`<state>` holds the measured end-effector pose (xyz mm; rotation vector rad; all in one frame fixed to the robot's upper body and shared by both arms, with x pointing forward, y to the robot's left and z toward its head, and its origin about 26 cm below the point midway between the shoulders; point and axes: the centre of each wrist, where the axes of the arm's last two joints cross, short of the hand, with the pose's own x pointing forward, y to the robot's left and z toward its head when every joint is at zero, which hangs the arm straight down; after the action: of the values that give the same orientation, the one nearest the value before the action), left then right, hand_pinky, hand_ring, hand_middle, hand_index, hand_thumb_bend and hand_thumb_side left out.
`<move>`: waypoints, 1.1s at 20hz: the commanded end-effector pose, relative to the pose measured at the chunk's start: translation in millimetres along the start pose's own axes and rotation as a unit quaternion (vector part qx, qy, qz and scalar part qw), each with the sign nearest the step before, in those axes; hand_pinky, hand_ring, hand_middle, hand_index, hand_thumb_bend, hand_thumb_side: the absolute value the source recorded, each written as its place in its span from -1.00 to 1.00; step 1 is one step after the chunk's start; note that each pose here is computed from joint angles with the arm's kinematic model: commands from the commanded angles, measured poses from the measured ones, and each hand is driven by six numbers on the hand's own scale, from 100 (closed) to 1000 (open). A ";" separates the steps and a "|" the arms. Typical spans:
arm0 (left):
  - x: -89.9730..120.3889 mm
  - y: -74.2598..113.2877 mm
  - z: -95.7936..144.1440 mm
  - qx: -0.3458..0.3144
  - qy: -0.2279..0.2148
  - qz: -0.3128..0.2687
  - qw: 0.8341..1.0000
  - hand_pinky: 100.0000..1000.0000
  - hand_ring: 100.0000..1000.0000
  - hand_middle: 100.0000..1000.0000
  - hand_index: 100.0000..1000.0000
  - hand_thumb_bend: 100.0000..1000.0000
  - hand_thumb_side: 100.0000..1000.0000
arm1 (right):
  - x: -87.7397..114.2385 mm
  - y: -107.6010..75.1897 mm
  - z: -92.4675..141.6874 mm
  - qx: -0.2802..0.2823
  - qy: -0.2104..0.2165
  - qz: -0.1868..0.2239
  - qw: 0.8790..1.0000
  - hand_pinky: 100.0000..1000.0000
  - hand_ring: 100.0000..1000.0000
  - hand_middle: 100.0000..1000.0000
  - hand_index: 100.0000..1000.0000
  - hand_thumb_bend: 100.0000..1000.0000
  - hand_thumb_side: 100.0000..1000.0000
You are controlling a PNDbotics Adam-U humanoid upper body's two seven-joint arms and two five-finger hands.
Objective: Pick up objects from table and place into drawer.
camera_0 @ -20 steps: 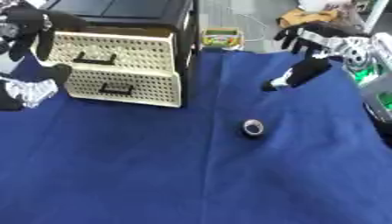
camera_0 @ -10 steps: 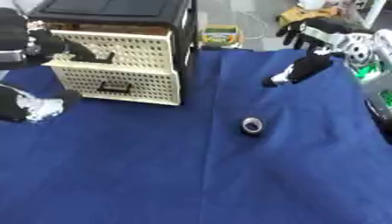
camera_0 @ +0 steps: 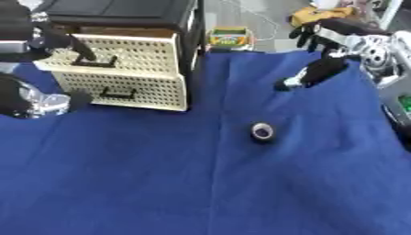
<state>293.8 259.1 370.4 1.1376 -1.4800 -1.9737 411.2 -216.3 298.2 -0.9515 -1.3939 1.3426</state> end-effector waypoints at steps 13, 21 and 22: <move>-25.2 -6.4 -28.7 0.001 0.067 0.069 0.995 -1.00 -1.00 -1.00 0.78 -0.79 0.75 | -1.7 -18.5 7.3 -0.032 0.004 0.012 0.999 0.22 0.49 0.46 0.82 0.30 -0.27; -36.4 -19.0 -38.1 -0.016 0.086 0.083 0.993 -1.00 -1.00 -1.00 0.72 -0.84 0.82 | 0.6 -23.3 8.5 -0.041 0.003 0.015 0.999 0.22 0.49 0.46 0.82 0.30 -0.26; -36.9 -20.0 -38.5 -0.017 0.087 0.084 0.992 -1.00 -1.00 -1.00 0.70 -0.87 0.84 | 0.7 -23.6 8.7 -0.042 0.003 0.015 0.999 0.22 0.49 0.46 0.82 0.30 -0.26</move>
<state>351.2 267.3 352.0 1.0591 -1.3992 -1.7461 410.2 -216.8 305.2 -0.9815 -1.4116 1.3263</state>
